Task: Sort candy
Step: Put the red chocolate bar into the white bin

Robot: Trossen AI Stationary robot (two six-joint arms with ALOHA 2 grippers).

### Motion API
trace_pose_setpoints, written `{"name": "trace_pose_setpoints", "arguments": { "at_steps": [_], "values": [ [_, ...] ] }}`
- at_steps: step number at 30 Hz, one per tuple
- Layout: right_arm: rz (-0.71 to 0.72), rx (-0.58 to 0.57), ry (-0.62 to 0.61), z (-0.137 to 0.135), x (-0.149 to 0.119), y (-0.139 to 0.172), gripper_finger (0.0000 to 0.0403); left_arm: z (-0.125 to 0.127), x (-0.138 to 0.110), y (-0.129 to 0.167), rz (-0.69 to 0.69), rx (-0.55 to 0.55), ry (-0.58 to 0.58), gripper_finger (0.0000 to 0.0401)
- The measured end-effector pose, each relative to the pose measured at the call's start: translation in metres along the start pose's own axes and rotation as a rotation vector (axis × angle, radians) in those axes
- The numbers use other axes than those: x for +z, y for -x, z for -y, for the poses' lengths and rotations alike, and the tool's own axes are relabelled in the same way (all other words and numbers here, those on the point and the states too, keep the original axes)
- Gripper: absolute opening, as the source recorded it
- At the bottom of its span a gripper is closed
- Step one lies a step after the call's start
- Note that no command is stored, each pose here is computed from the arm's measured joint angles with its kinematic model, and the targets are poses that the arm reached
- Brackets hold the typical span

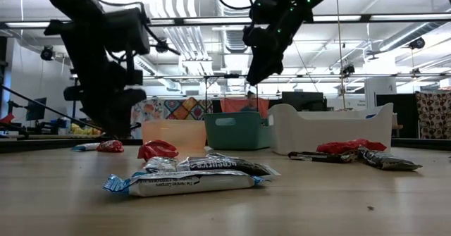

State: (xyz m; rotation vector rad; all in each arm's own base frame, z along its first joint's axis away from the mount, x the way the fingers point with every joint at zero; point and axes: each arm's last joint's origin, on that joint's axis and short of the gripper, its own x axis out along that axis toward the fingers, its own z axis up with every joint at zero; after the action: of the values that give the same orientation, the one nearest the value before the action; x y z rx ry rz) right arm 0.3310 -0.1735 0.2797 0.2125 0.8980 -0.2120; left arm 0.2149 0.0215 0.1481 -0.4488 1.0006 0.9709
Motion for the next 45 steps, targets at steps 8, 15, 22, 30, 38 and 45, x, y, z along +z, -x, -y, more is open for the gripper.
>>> {"name": "trace_pose_setpoints", "arguments": {
  "at_steps": [8, 15, 22, 30, 38, 45],
  "values": [
    [-0.003, 0.015, 0.012, -0.009, 0.001, -0.002, 0.0173, 0.005, -0.007, -0.018, -0.036, 0.081, -0.018, 0.0165],
    [-0.003, 0.016, 0.0, -0.009, 0.001, -0.002, 0.0173, 0.007, -0.008, -0.024, -0.032, 0.107, -0.016, 0.0107],
    [-0.004, 0.019, 0.004, -0.012, 0.001, -0.002, 0.0172, 0.006, -0.007, -0.019, -0.024, 0.086, -0.009, 0.0038],
    [-0.003, 0.053, 0.055, -0.031, 0.003, -0.002, 0.017, 0.001, 0.001, 0.004, 0.009, -0.032, -0.08, 0.0018],
    [0.024, 0.14, 0.315, -0.082, 0.002, -0.005, 0.0163, 0.006, 0.02, 0.057, 0.205, -0.458, -0.33, 0.0018],
    [0.135, 0.214, 0.566, -0.133, 0.0, -0.012, 0.0151, 0.013, 0.03, 0.077, 0.453, -0.727, -0.538, 0.0018]
  ]
}}
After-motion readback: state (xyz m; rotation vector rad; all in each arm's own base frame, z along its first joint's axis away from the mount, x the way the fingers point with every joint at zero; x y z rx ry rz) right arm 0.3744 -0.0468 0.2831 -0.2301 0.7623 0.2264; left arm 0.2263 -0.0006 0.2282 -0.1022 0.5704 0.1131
